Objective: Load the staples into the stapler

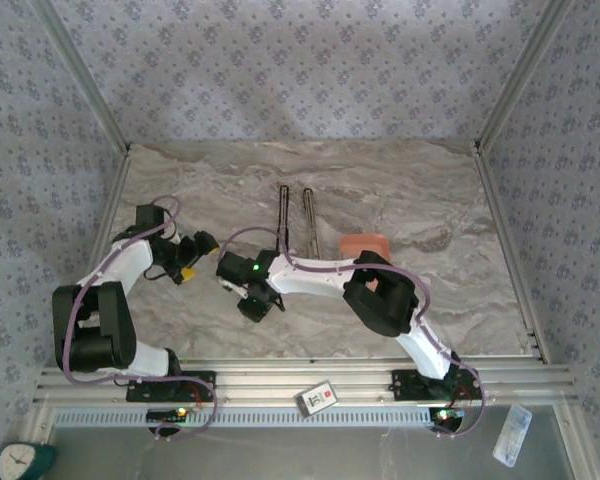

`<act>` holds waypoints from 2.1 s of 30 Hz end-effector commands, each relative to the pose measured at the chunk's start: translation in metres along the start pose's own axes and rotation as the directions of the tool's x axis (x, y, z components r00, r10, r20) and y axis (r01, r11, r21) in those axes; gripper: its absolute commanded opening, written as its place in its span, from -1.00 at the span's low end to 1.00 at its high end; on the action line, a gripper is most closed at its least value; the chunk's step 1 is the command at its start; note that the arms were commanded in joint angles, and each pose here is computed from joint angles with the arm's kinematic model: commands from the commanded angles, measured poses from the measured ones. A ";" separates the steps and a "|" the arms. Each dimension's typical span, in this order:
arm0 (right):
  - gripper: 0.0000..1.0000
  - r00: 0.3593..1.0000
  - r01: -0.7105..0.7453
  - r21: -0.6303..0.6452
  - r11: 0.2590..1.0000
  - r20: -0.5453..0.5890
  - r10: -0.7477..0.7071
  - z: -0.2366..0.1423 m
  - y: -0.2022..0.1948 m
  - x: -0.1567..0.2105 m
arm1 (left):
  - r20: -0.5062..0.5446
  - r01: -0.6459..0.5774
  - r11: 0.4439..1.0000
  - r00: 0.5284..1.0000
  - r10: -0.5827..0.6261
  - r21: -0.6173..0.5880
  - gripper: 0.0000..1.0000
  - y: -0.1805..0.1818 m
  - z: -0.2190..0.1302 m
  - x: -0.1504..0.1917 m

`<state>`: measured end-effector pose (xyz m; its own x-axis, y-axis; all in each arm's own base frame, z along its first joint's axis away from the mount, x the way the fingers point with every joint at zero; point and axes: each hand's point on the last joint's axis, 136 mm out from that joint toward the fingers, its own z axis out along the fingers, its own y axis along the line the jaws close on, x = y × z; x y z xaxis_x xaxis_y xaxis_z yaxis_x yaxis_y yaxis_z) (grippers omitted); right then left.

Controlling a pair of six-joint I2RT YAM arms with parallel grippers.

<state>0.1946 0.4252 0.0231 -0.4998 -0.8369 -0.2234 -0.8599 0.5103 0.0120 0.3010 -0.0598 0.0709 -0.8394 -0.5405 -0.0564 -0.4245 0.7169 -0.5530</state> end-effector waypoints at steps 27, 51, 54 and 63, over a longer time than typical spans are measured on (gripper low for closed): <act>-0.60 0.899 -0.426 0.179 0.887 -0.031 0.438 -0.032 -0.040 0.040 | 0.020 0.002 1.000 1.000 -0.002 0.018 0.82 -0.001 -0.007 0.006; -0.40 0.676 -0.705 0.183 0.685 -0.117 0.727 -0.036 -0.074 0.111 | 0.000 -0.019 0.999 1.000 0.019 0.030 0.82 -0.011 0.004 0.016; -0.37 0.670 -0.713 0.182 0.677 -0.108 0.734 -0.044 -0.078 0.108 | 0.002 -0.018 0.999 1.000 0.018 0.031 0.82 -0.011 0.004 0.015; -0.37 0.682 -0.695 0.193 0.692 -0.127 0.720 -0.039 -0.081 0.105 | -0.002 -0.023 0.999 1.000 0.023 0.035 0.82 -0.012 0.005 0.015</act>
<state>0.2080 0.2910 0.0358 -0.9739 -0.2222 -0.0463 -0.2221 0.9750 -0.0074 0.2945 -0.0755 0.0718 -0.8463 -0.5281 -0.0694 -0.3998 0.7159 -0.5724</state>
